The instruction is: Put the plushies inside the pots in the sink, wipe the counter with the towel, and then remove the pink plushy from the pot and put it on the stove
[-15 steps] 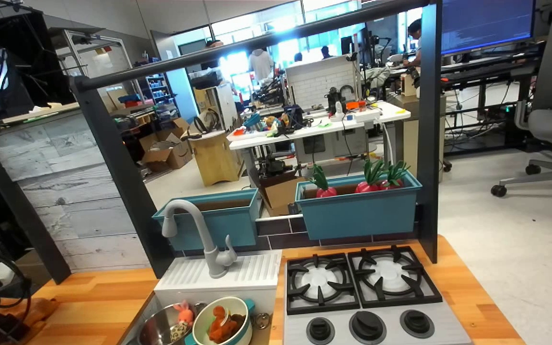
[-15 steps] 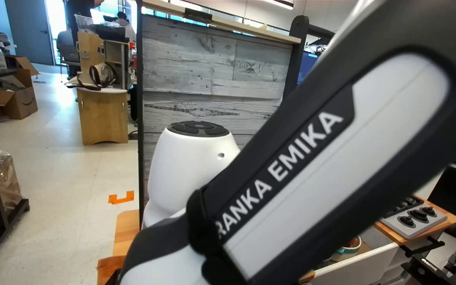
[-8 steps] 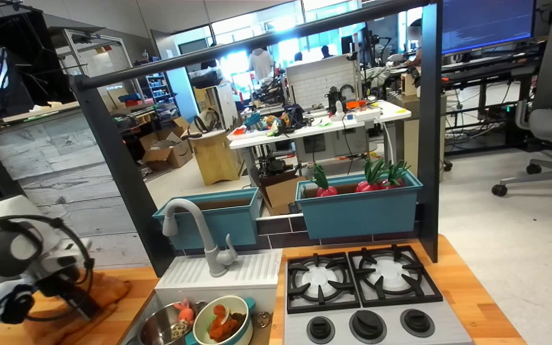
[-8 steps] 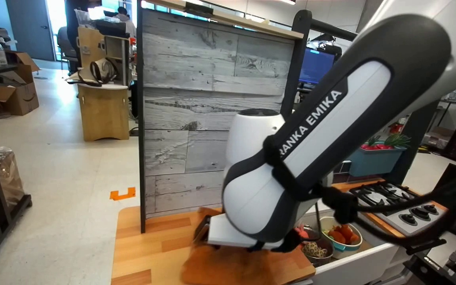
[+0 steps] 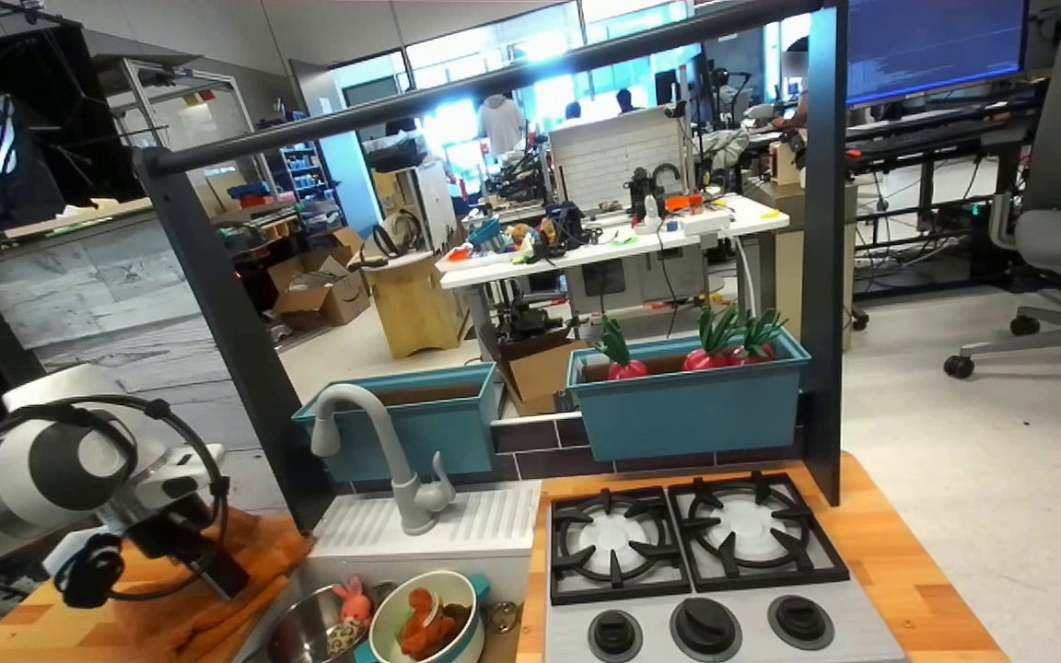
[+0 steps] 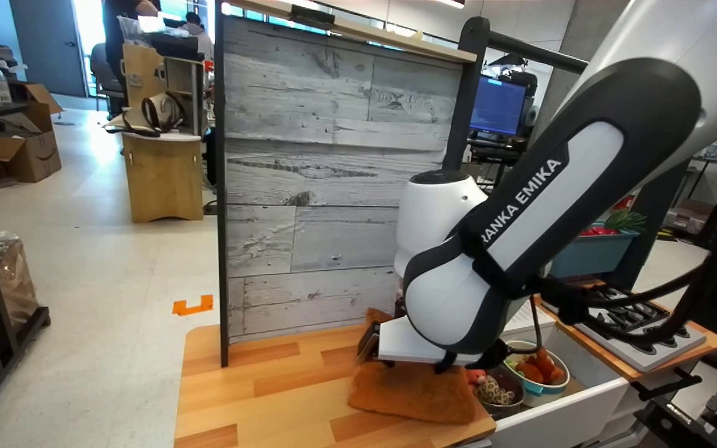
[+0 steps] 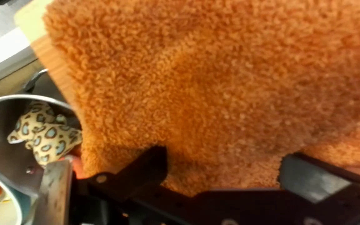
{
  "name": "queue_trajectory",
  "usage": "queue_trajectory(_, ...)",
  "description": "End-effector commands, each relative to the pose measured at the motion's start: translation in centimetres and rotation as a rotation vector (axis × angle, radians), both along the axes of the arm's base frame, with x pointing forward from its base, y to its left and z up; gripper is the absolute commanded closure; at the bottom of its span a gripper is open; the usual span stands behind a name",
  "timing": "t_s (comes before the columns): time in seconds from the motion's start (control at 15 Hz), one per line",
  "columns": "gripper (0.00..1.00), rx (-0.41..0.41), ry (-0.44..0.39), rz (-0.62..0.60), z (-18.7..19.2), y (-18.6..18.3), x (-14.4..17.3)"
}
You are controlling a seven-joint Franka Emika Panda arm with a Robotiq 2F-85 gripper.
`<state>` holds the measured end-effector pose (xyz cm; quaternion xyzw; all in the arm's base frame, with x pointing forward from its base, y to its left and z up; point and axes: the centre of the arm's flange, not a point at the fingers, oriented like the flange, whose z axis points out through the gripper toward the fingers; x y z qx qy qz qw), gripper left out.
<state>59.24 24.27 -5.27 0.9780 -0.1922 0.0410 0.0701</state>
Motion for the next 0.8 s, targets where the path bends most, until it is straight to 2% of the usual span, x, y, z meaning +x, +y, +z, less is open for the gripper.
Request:
queue_trajectory(0.0,0.0,0.037,0.016,0.181,-1.9,8.9,-3.4)
queue_trajectory(0.13,0.0,0.082,0.019,0.241,-1.6,14.1,-5.3)
queue_trajectory(0.2,0.0,0.099,0.027,0.254,-1.5,15.6,-5.7)
queue_trajectory(0.33,0.0,0.087,0.012,0.264,-1.7,16.1,-5.7)
queue_trajectory(0.47,0.0,0.046,-0.006,0.227,-1.7,13.2,-4.5)
queue_trajectory(0.73,0.0,-0.105,-0.051,0.074,-0.7,2.7,-1.8)
